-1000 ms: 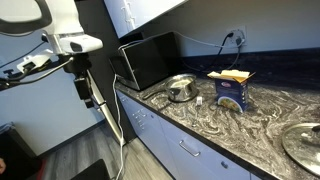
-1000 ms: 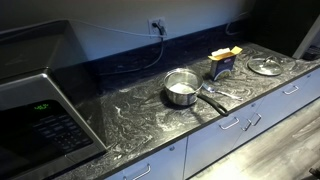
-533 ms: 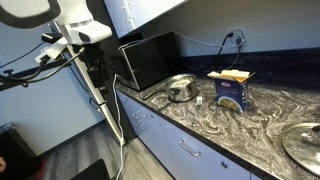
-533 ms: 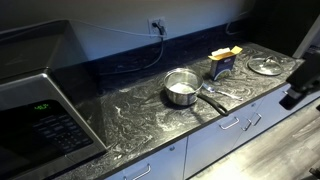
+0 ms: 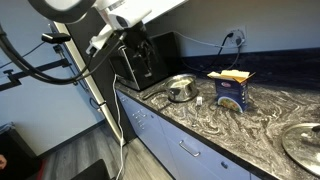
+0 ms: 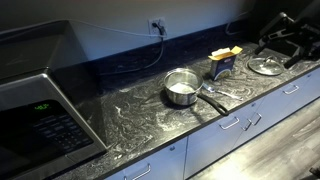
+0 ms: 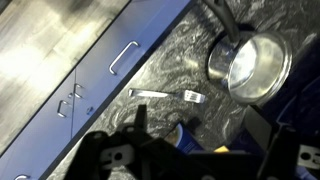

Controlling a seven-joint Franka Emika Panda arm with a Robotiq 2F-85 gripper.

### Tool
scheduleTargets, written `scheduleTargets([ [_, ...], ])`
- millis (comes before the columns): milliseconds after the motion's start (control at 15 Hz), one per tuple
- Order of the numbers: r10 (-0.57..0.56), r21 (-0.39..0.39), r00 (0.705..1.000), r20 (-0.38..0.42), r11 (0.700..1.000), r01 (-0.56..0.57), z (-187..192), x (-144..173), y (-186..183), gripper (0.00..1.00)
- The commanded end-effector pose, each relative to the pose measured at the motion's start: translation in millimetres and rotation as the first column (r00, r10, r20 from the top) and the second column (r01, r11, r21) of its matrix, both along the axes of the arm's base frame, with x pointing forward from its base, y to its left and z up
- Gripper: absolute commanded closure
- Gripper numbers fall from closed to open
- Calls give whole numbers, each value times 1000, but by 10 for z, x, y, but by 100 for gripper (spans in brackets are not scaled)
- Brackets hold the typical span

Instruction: Pick up the lid from the counter and put it on the pot

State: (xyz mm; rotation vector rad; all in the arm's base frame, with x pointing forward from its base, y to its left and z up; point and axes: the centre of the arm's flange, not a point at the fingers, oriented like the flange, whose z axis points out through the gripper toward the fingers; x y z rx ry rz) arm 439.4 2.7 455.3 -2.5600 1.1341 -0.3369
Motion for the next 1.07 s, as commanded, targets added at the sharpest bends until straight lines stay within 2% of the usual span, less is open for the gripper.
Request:
scheduleTargets([
  [0,-193,-46,980,42,980,195,-110,300,-420,0],
  [133,-292,-84,954,70,951,298,-196,294,-669,0],
  [200,-207,-62,977,53,976,210,-163,209,-566,0],
  [333,-258,-76,964,60,962,262,-232,235,-715,0],
  [467,-264,-75,963,58,961,268,-243,239,-726,0],
  [533,-313,-83,948,59,945,317,-236,302,-772,0],
  [600,-386,-117,922,28,915,386,-229,377,-892,0],
  [800,-524,-171,851,36,836,522,-189,569,-1387,0],
  [1000,-647,-240,762,29,735,634,-221,819,-1746,0],
])
